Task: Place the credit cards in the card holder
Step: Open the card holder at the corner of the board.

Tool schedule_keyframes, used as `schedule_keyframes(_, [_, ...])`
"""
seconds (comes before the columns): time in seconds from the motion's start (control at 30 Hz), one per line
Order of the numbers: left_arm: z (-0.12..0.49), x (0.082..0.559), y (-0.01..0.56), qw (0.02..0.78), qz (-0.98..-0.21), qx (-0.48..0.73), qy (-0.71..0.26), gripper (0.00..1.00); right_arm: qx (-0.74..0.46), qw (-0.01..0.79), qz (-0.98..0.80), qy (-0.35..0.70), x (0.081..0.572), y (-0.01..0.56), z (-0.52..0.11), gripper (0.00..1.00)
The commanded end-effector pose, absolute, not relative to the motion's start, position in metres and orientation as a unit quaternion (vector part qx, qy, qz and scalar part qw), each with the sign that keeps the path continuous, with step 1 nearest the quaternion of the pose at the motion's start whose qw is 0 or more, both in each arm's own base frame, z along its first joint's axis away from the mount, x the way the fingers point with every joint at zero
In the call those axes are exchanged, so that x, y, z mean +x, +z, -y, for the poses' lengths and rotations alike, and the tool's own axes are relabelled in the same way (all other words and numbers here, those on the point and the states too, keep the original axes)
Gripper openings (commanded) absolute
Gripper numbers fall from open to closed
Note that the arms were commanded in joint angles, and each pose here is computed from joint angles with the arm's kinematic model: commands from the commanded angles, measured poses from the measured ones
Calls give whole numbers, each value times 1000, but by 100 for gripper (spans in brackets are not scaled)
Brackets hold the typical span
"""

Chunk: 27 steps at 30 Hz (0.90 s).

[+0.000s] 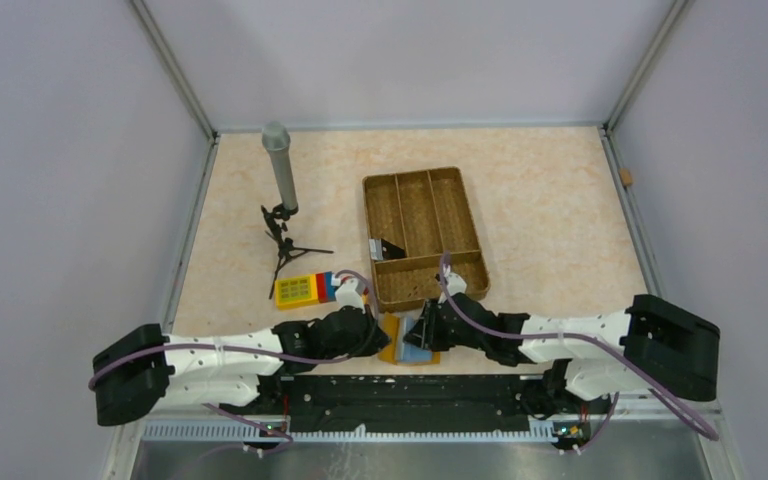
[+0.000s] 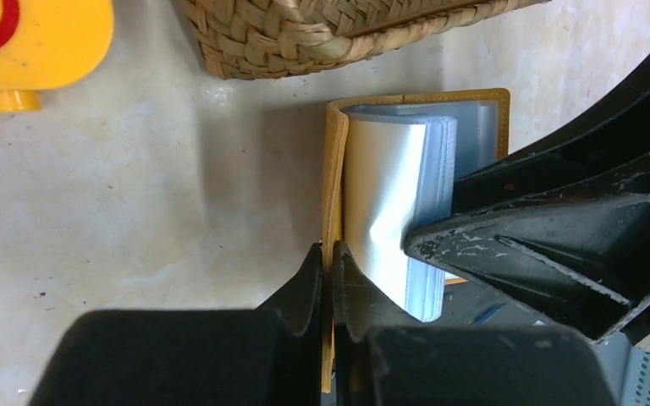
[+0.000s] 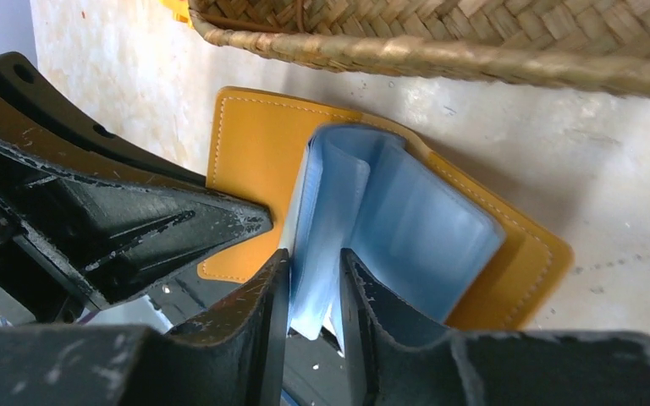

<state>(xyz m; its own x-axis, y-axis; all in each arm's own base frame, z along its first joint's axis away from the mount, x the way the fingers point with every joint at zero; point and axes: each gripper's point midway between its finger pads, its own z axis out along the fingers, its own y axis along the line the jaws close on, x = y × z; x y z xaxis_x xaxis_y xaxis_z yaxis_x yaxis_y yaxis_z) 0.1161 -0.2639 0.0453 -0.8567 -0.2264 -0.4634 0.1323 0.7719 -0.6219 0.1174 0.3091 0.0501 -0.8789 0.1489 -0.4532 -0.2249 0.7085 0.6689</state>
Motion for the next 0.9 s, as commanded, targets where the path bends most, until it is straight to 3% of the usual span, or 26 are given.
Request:
schedule_keyframes(0.0, [266,118,49,268,-892,-39,-362,0,-41,257,-864,431,124,75,-340,30])
schedule_keyframes(0.23, [259,120,42,262,-891,-55,-366,0,-52,258,-861,436,123,71,-346,43])
schedule_keyframes(0.57, [246,121,33,262,-890,-73,-366,0,-68,274,-843,458,124,90,-357,47])
schedule_keyframes(0.87, [238,122,35,268,-885,-80,-371,22,-65,276,-840,463,123,88,-356,52])
